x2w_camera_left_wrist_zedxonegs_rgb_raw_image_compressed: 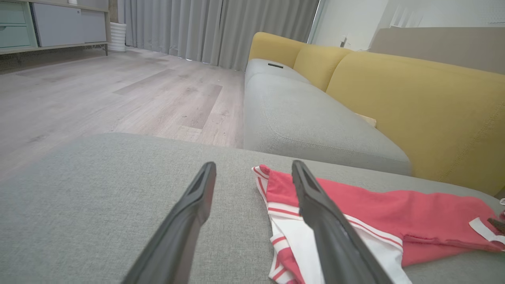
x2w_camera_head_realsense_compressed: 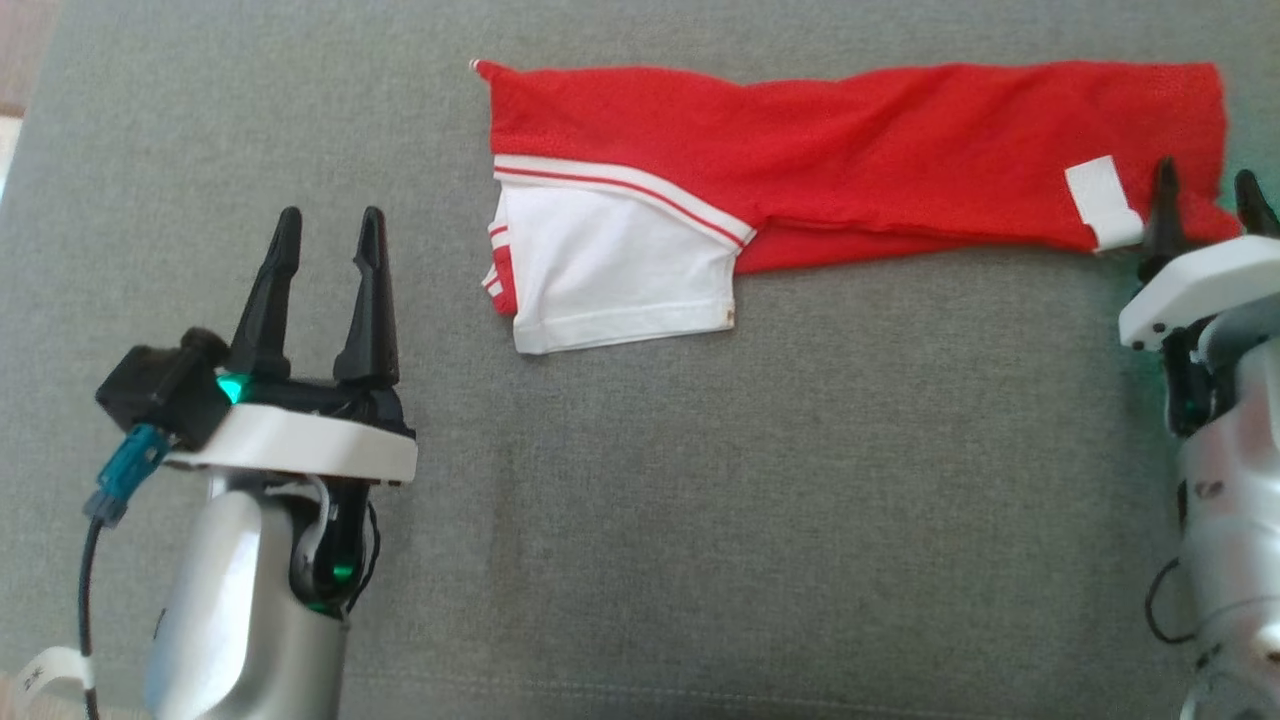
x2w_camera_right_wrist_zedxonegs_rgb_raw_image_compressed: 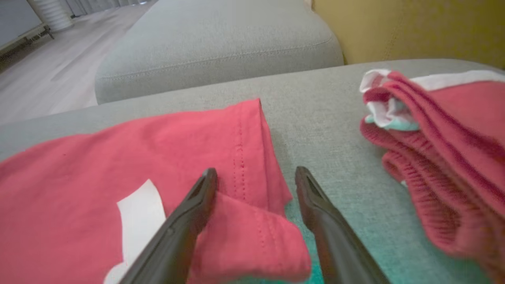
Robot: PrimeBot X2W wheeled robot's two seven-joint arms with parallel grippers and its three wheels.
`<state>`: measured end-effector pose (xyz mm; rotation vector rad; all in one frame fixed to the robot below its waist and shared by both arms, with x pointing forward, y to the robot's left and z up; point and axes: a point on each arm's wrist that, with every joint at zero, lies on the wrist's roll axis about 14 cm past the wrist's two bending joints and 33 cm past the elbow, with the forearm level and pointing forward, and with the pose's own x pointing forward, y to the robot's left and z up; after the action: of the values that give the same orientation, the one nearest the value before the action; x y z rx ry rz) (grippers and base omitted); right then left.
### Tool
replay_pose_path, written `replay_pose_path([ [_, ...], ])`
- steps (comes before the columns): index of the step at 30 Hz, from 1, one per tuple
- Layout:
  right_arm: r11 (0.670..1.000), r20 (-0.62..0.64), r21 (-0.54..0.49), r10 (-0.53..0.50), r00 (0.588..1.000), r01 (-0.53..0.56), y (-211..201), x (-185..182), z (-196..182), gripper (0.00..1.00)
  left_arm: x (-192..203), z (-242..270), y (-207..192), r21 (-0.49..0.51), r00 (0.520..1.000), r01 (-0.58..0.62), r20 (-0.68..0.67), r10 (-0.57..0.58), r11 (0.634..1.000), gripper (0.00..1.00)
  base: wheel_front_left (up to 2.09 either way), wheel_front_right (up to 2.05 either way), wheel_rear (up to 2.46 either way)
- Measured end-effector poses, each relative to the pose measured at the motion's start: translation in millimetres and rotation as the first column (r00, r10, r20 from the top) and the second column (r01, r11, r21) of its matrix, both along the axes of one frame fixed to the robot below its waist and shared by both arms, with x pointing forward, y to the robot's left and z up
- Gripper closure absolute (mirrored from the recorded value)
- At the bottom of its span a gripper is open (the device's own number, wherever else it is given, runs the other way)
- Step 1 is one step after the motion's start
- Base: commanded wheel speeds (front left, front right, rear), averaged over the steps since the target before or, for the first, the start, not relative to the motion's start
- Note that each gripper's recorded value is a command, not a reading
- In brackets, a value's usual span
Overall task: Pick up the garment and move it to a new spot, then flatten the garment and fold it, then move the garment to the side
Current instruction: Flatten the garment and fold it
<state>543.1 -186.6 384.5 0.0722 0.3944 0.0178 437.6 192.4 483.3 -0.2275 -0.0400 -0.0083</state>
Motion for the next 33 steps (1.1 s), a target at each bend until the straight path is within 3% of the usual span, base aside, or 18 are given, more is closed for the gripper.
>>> replay_pose_path([
  [9,1.000,-0.129,0.016,-0.016,0.991,0.018,2.7,4.3,-26.7,0.00,5.2,-7.9,-6.8,-0.012,1.000,0.018,-0.017,-0.018,1.000,0.00,0.00,0.00,0.00],
  [10,1.000,-0.134,0.020,-0.014,0.991,0.017,4.0,5.4,-27.0,0.96,5.6,-8.0,-7.0,-0.013,1.000,0.019,-0.017,-0.019,1.000,0.00,0.00,0.00,0.00],
  [11,0.999,-0.136,0.028,-0.016,0.991,0.020,4.6,6.8,-26.5,1.00,5.8,-8.4,-7.3,-0.013,1.000,0.019,-0.018,-0.019,1.000,0.00,0.00,0.00,0.00],
  [15,0.999,-0.137,0.032,-0.017,0.990,0.021,2.3,12.0,-23.4,1.00,7.1,-9.2,-8.6,-0.014,1.000,0.023,-0.018,-0.023,1.000,0.00,0.00,0.00,0.00],
  [23,0.994,-0.070,-0.029,-0.110,0.992,0.108,-62.2,21.1,11.8,1.00,9.7,-0.1,-11.5,-0.029,1.000,0.028,0.008,-0.028,0.999,0.00,0.00,0.00,0.00],
  [33,0.997,0.095,0.064,-0.039,0.995,0.033,-21.1,28.9,69.2,1.00,4.3,20.0,-18.5,-0.042,0.997,0.046,0.056,-0.044,0.998,0.00,0.00,0.00,0.00],
])
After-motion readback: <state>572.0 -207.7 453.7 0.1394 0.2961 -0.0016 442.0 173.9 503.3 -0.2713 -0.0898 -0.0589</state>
